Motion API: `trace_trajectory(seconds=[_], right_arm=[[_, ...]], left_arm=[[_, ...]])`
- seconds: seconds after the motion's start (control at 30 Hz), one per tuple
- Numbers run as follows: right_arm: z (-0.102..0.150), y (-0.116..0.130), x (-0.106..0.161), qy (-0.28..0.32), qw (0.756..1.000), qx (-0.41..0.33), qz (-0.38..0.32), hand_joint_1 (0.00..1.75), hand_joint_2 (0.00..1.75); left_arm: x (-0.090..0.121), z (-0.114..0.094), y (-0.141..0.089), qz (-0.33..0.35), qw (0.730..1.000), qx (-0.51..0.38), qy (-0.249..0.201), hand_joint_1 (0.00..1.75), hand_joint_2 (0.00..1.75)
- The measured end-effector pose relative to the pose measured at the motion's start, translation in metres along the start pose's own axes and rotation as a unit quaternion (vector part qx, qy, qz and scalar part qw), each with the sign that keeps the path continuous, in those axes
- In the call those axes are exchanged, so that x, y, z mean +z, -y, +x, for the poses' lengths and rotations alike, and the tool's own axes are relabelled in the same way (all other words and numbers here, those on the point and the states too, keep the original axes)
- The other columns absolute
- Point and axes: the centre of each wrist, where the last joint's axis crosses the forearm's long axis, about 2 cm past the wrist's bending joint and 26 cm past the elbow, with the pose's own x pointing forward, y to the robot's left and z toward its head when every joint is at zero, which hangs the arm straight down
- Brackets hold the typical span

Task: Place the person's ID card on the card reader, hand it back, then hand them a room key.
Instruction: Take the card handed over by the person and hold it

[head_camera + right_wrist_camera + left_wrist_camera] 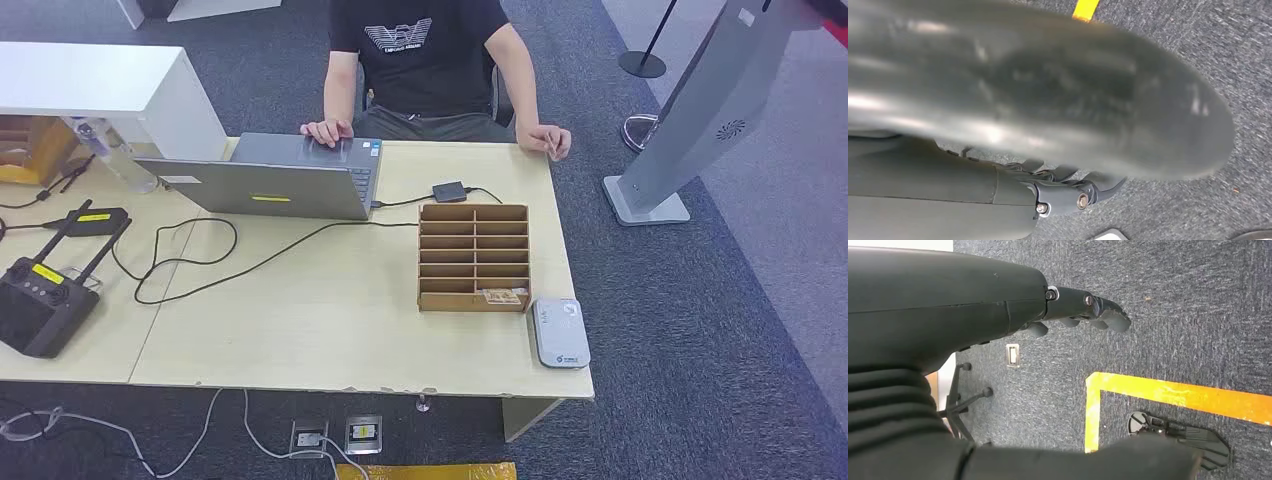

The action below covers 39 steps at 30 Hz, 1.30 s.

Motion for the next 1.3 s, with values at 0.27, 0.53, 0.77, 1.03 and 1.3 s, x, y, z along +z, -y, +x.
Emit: trace_trajectory(seconds=[0.27,0.53,0.77,1.03,1.3], right_arm=[[0.002,0.004,-0.001,0.005,1.0,-0.003,-0.007,0.0,0.0],[0.003,0.008,-0.001,0.012,0.994,-0.047,-0.103,0.0,0.0],[0.017,0.012,0.001,0.15,0.975,0.04,-0.162,0.0,0.0],[0.025,0.017,0.002,0.175,0.967,0.003,-0.186,0.0,0.0],[0.05,0.036,0.008,0.382,0.888,-0.019,-0.257,0.0,0.0]], left_arm=[[0.0,0.0,0.0,0.0,1.0,0.006,-0.004,0.0,0.0],[0.0,0.0,0.001,0.007,1.0,0.016,-0.006,0.0,0.0],[0.0,0.0,0.0,0.009,1.0,0.023,-0.006,0.0,0.0],[0.0,0.0,0.0,0.009,1.0,0.026,-0.007,0.0,0.0],[0.0,0.0,0.0,0.02,0.999,0.037,-0.007,0.0,0.0]])
